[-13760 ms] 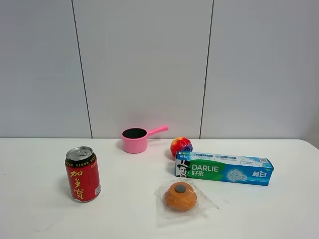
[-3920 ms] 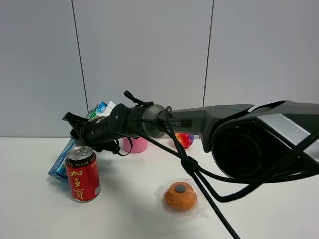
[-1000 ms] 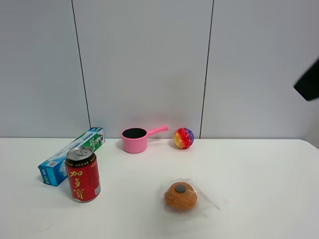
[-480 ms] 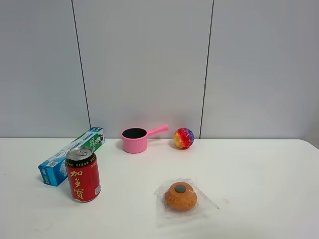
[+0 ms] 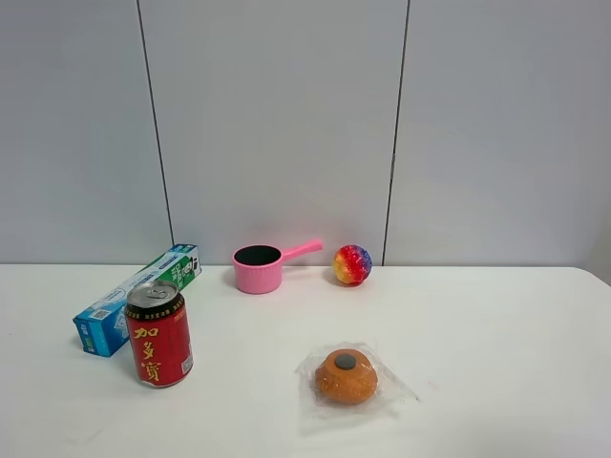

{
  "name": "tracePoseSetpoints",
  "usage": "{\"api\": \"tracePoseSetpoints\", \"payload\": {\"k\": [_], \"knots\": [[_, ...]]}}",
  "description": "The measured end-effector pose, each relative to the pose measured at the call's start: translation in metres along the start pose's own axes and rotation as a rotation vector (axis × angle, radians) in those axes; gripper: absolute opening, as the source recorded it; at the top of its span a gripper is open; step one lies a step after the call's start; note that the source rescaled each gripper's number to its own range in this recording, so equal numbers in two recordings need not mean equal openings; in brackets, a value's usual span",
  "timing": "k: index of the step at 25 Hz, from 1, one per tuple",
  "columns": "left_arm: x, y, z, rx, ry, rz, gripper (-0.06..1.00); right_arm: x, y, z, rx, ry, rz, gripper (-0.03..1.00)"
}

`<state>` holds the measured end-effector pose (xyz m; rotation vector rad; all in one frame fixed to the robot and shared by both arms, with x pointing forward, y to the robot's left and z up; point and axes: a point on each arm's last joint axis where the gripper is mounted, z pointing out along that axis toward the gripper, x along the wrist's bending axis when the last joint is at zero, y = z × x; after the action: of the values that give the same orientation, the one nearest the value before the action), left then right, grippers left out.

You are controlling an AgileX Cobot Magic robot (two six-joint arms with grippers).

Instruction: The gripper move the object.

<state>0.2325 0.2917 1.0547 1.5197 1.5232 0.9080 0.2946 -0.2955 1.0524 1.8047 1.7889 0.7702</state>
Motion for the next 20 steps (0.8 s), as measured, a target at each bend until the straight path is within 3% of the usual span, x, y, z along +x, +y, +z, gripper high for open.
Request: {"api": "tracePoseSetpoints", "payload": {"k": [8, 20], "knots": [[0.0, 0.0, 0.0, 0.0, 0.0, 0.0, 1.0, -0.011, -0.036, -0.04, -0.324, -0.031, 0.081, 0.72], [0.0, 0.0, 0.0, 0.0, 0.0, 0.0, 1.0, -0.012, -0.043, -0.044, -0.35, -0.037, 0.071, 0.72]]}}
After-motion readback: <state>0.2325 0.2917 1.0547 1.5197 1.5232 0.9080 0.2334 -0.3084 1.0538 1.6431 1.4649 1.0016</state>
